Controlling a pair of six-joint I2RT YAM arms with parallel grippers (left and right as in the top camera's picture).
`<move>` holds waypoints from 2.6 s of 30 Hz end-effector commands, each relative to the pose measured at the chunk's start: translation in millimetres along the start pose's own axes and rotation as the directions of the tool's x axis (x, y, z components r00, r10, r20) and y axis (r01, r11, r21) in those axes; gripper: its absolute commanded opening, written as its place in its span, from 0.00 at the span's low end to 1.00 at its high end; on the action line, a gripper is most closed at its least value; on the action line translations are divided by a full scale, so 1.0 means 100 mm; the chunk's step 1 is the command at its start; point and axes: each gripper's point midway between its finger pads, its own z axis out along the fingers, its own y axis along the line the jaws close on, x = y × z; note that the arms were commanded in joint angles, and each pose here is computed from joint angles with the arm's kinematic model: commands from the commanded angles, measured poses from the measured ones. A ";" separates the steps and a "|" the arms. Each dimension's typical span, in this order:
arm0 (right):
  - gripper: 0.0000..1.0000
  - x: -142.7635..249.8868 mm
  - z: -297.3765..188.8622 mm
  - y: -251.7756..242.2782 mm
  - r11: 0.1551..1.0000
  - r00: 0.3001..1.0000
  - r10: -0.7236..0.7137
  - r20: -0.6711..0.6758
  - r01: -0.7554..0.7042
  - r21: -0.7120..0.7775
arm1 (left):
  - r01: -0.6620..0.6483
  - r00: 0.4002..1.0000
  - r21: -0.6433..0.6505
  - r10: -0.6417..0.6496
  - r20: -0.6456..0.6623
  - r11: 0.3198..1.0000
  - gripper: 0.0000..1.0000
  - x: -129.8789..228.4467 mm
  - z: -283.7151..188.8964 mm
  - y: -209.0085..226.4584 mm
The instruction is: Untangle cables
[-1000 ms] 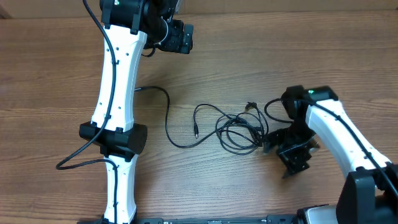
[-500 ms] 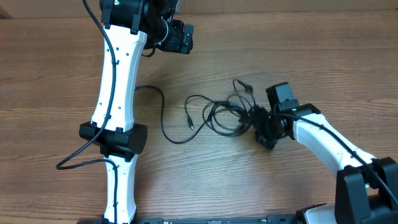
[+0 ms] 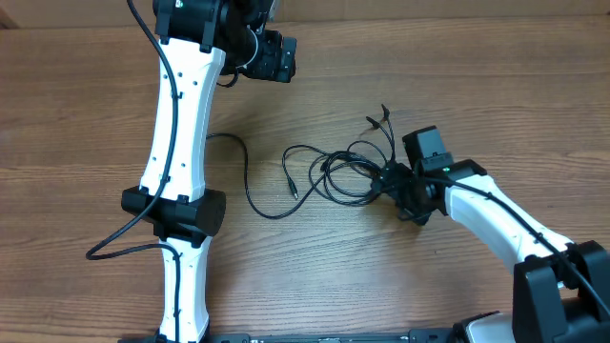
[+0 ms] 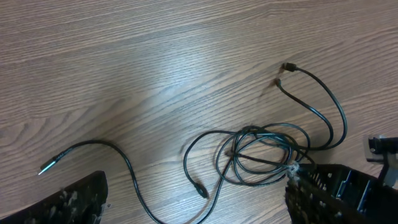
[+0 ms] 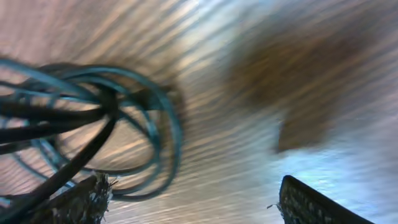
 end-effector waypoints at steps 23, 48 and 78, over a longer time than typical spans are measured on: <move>0.04 0.10 0.74 0.14 0.998 0.998 -0.048 -0.045 0.050 0.043 | -0.029 1.000 0.020 0.029 0.008 0.999 0.91 0.01 -0.06 -0.08; 0.04 -0.80 -2.82 1.27 0.896 0.748 -0.403 0.527 0.440 0.060 | -0.426 0.902 0.401 0.412 0.124 0.811 1.00 0.15 -0.16 -0.93; 0.72 -0.93 -1.86 0.44 0.969 0.939 -0.202 0.278 0.150 0.195 | -0.214 0.974 0.391 0.167 0.150 0.895 0.93 -0.21 -0.20 -0.67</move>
